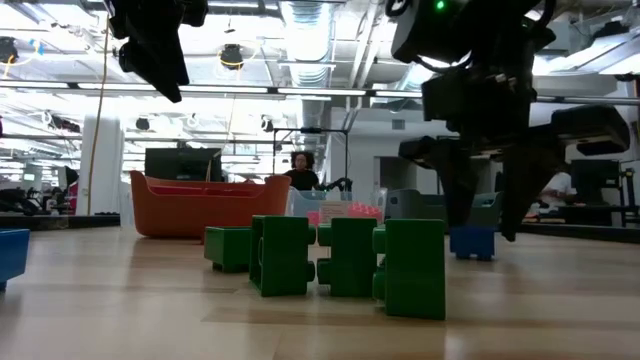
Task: Sort blocks
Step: Put the blue game piece into the blue bin, then put the green game piece into the left transparent bin
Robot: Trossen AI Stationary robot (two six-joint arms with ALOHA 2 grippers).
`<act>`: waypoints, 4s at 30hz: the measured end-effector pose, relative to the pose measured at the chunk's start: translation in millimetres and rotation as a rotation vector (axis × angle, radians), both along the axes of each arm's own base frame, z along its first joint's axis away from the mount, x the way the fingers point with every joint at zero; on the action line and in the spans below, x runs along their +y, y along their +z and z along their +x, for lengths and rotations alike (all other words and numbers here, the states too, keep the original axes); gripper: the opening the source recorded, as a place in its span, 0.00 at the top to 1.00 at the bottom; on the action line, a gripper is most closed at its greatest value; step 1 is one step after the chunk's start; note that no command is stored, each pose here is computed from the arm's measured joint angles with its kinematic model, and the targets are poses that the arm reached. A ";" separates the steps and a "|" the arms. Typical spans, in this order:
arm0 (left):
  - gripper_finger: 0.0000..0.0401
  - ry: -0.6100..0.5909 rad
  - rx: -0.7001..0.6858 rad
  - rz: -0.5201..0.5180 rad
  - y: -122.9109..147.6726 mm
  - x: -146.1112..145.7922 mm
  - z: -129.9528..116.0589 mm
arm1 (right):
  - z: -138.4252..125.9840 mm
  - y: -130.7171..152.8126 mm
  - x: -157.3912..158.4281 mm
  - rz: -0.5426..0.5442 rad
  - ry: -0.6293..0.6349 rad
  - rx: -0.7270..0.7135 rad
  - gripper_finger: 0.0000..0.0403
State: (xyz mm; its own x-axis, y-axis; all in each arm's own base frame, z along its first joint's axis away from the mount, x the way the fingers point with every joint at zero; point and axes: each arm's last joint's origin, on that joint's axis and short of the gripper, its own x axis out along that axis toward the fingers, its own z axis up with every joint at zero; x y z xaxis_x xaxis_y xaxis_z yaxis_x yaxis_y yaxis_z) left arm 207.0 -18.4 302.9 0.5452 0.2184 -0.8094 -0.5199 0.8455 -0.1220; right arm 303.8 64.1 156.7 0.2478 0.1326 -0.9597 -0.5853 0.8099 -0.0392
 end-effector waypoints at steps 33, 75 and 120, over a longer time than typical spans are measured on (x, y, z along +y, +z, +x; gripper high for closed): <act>0.40 0.011 0.004 -0.007 -0.4 0.1 -0.6 | 4.1 -3.2 -8.5 0.122 -0.250 -0.015 0.73; 0.40 0.017 -0.009 -0.144 -0.4 -3.3 0.5 | -103.4 36.6 -294.7 0.057 -1.494 0.043 0.60; 0.40 -0.226 -0.255 -0.386 18.4 -39.7 16.3 | -59.1 144.5 9.9 0.236 -1.211 -0.282 0.34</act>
State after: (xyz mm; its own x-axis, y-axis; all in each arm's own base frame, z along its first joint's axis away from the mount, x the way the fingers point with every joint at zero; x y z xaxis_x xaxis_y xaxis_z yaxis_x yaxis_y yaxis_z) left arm 223.3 -58.1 321.3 0.7351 -0.2161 -0.6426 -0.2422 0.8016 -0.5466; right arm 244.7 74.1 301.1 0.5219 -0.1610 -0.8377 0.5382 0.8240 0.1769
